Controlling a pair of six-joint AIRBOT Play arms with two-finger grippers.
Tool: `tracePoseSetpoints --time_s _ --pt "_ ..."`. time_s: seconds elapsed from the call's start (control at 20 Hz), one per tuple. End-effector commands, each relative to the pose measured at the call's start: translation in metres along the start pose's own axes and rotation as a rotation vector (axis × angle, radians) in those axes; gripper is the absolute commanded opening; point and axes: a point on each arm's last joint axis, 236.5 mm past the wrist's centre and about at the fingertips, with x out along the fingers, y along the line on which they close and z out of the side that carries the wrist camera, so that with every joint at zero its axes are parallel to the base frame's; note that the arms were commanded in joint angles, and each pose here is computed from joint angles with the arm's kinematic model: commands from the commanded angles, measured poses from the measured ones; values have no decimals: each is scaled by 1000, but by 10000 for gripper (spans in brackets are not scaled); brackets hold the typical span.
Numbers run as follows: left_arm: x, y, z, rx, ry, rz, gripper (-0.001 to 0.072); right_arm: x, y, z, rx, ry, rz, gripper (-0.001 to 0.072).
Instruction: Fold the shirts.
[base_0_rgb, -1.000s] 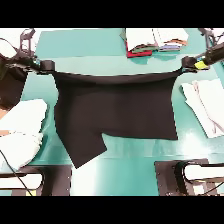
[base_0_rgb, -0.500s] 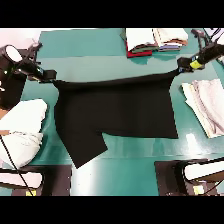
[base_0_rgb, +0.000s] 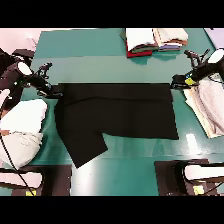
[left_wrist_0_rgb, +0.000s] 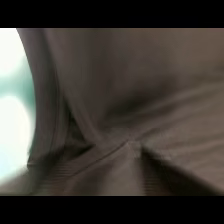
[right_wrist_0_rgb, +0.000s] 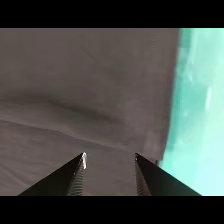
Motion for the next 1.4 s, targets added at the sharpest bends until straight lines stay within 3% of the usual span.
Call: tracePoseSetpoints --time_s 0.0,0.25,0.35,0.6,0.85,0.9,1.0,1.05,1.15,1.35 --pt "-20 -1 -9 -23 27 -7 558 -19 10 -6 26 -16 76 369" --pt "-67 18 -64 9 -28 123 558 -31 -27 -109 149 104 79 369" --pt "-61 18 -105 -13 6 121 558 -20 -44 -158 268 158 93 482" --pt "-44 18 -178 -62 68 117 558 10 -54 -242 460 262 153 462" --pt "-41 16 -189 -86 71 108 558 36 -37 -270 441 317 168 424" --pt "-40 15 -189 -88 71 102 558 40 -33 -271 418 324 164 396" --pt "-40 14 -188 -89 71 98 558 45 -29 -265 357 313 144 261" --pt "-40 14 -189 -89 71 98 559 45 -27 -257 323 297 133 148" --pt "-41 13 -192 -90 81 97 558 38 -23 -238 254 267 118 14" --pt "-28 -6 -212 -134 143 4 559 21 -10 -218 158 259 116 17"
